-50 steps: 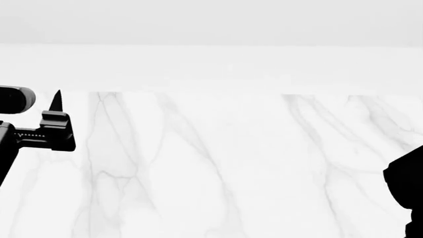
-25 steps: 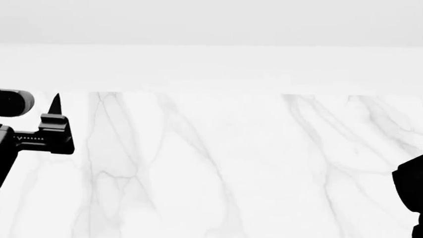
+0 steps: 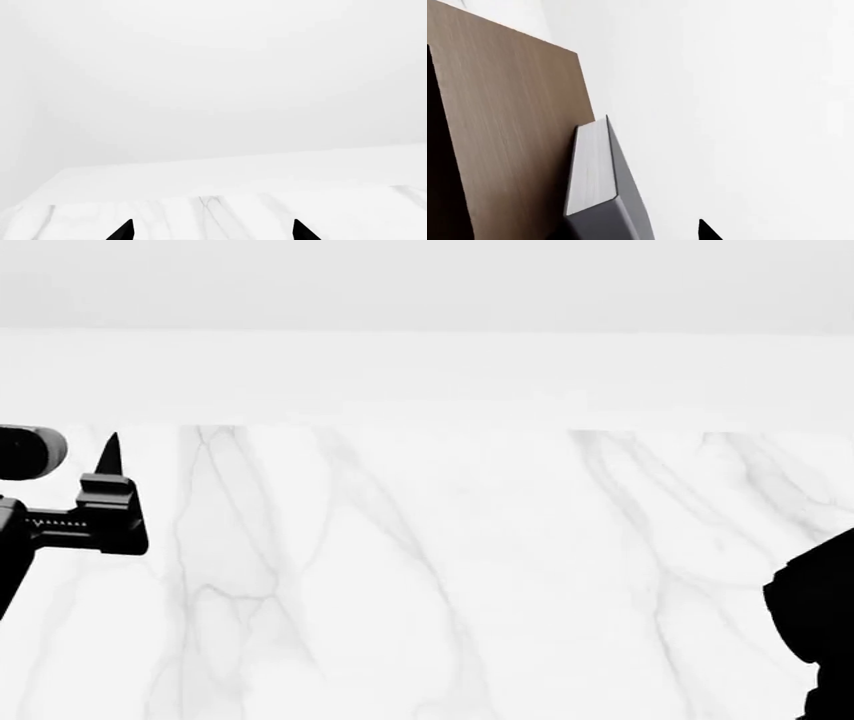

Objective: Pick up the book on the left and place it on top of the shelf.

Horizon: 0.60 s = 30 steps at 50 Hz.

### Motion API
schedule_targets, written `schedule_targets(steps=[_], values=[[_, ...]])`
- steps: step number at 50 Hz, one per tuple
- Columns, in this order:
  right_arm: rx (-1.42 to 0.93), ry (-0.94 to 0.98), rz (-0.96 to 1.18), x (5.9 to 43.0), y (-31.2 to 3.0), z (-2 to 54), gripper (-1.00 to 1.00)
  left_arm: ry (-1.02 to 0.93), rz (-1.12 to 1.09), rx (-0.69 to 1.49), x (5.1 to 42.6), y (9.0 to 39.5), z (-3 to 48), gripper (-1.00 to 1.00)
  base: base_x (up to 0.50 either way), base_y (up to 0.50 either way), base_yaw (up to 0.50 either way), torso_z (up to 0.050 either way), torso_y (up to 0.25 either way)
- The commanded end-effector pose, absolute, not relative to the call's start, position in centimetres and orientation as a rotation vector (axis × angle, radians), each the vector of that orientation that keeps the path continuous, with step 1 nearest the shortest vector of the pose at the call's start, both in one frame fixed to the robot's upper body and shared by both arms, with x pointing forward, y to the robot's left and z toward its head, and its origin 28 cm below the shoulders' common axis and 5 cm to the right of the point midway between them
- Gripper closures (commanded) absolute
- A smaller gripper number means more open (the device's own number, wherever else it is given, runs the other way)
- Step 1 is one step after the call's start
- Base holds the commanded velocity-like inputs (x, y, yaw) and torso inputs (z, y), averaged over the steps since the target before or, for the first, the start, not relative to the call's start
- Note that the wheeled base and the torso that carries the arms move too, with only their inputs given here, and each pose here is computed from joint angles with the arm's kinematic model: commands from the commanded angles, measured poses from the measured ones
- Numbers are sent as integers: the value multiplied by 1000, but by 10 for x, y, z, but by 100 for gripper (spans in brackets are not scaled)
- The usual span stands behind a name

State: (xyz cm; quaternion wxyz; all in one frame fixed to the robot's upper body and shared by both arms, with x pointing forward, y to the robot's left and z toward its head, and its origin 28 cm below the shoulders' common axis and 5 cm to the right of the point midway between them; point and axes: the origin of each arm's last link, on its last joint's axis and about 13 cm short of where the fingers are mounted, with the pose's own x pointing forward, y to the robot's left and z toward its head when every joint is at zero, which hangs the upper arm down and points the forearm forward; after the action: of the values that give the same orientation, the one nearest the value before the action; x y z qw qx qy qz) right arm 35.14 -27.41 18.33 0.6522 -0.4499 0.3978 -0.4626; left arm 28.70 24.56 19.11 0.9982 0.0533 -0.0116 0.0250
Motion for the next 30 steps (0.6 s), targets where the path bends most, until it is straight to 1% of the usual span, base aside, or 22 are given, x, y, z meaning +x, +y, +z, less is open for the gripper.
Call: schedule_targets(steps=[1, 6, 15, 22, 30], values=[[-1113, 812, -990, 364, -257, 191, -100, -31, 42, 79, 288, 246, 191, -100, 0, 0, 0, 0, 0], [-1142, 737, -928, 373, -247, 197, -100, -31, 41, 80, 288, 245, 190, -100, 0, 0, 0, 0, 0], [-1152, 559, -752, 396, -216, 214, -100, -30, 42, 78, 288, 246, 190, -100, 0, 0, 0, 0, 0], [-1173, 476, -702, 404, -201, 221, -100, -29, 42, 76, 288, 247, 190, -100, 0, 0, 0, 0, 0], [-1193, 434, -678, 407, -194, 222, -100, -30, 42, 75, 288, 246, 190, -100, 0, 0, 0, 0, 0]])
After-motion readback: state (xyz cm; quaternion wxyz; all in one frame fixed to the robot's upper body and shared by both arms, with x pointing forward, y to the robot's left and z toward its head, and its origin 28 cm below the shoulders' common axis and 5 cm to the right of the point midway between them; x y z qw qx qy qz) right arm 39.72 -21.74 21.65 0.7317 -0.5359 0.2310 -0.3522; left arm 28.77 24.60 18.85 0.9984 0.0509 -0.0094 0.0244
